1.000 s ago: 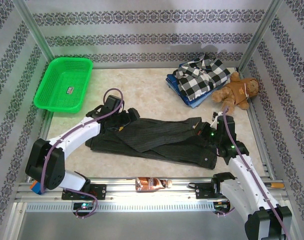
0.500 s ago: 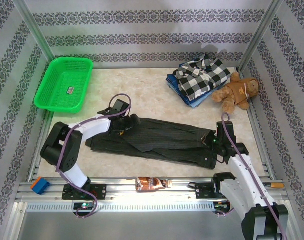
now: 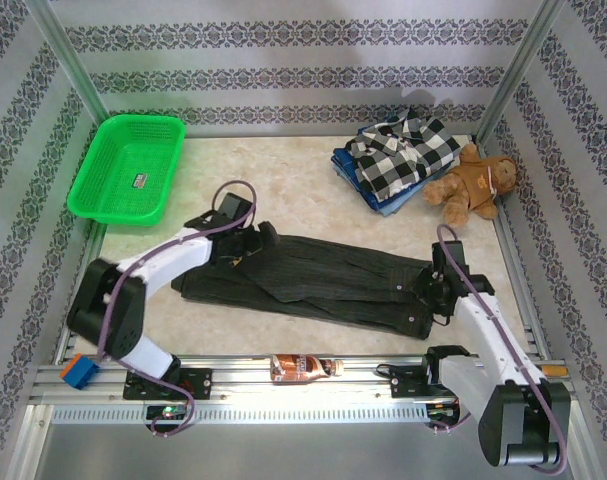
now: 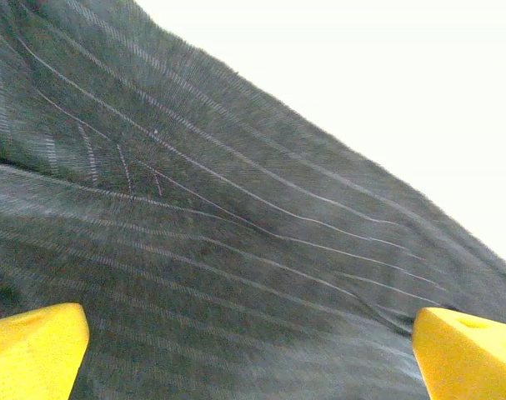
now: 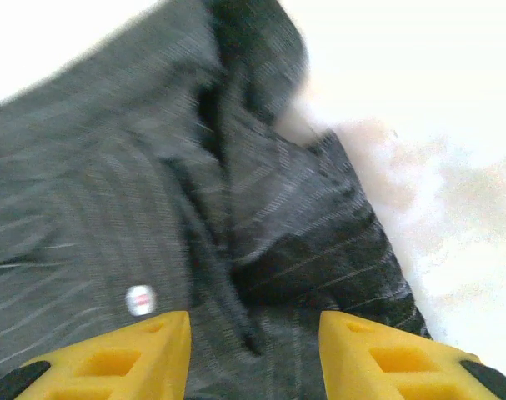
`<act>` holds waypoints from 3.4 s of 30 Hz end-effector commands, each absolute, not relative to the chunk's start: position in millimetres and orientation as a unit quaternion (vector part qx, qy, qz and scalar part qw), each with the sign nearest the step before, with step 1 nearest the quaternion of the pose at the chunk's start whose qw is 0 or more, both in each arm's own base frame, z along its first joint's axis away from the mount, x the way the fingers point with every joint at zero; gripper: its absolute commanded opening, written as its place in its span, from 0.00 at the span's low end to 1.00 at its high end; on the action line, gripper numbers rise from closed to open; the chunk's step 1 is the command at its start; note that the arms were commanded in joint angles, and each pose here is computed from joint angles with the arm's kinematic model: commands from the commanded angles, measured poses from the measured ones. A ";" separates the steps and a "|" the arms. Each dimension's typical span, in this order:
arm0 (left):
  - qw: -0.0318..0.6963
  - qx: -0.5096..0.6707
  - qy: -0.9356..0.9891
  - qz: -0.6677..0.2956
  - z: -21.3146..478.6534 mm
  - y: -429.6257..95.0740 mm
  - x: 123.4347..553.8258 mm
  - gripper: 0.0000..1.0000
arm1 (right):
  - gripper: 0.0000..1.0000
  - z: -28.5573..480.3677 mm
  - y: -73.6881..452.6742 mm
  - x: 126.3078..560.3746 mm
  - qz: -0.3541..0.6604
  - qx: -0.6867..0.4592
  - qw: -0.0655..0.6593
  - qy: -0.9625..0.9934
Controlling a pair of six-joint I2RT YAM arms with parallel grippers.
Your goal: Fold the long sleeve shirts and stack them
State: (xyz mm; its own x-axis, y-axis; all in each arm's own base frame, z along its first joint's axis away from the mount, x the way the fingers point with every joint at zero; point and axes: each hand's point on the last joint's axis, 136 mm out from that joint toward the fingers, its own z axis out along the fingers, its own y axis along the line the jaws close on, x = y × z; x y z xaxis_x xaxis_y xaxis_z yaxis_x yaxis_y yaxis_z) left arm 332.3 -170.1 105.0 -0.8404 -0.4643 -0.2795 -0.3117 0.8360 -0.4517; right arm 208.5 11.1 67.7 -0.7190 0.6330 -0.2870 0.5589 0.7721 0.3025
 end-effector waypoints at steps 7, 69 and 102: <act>0.147 -0.197 0.969 -0.036 111.2 -99.4 256.4 0.87 | 0.42 82.1 60.1 226.8 0.100 0.214 0.147 0.961; 0.130 -0.133 0.940 -0.285 180.8 -132.6 308.6 0.72 | 0.67 101.9 251.4 145.5 0.215 -0.006 -0.039 0.976; -0.104 -0.167 0.932 -0.303 17.9 -206.8 152.8 0.49 | 0.44 24.4 271.1 133.2 0.209 -0.067 -0.114 0.969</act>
State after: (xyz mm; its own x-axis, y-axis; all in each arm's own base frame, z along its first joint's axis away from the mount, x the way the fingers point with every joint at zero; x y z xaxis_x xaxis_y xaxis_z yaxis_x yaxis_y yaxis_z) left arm 146.4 -183.3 20.8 -0.9109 -0.2905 0.2929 -0.3991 0.8007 -0.4468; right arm 129.8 261.0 22.8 -0.9707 -0.1530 0.1853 -0.0714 0.9200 0.3854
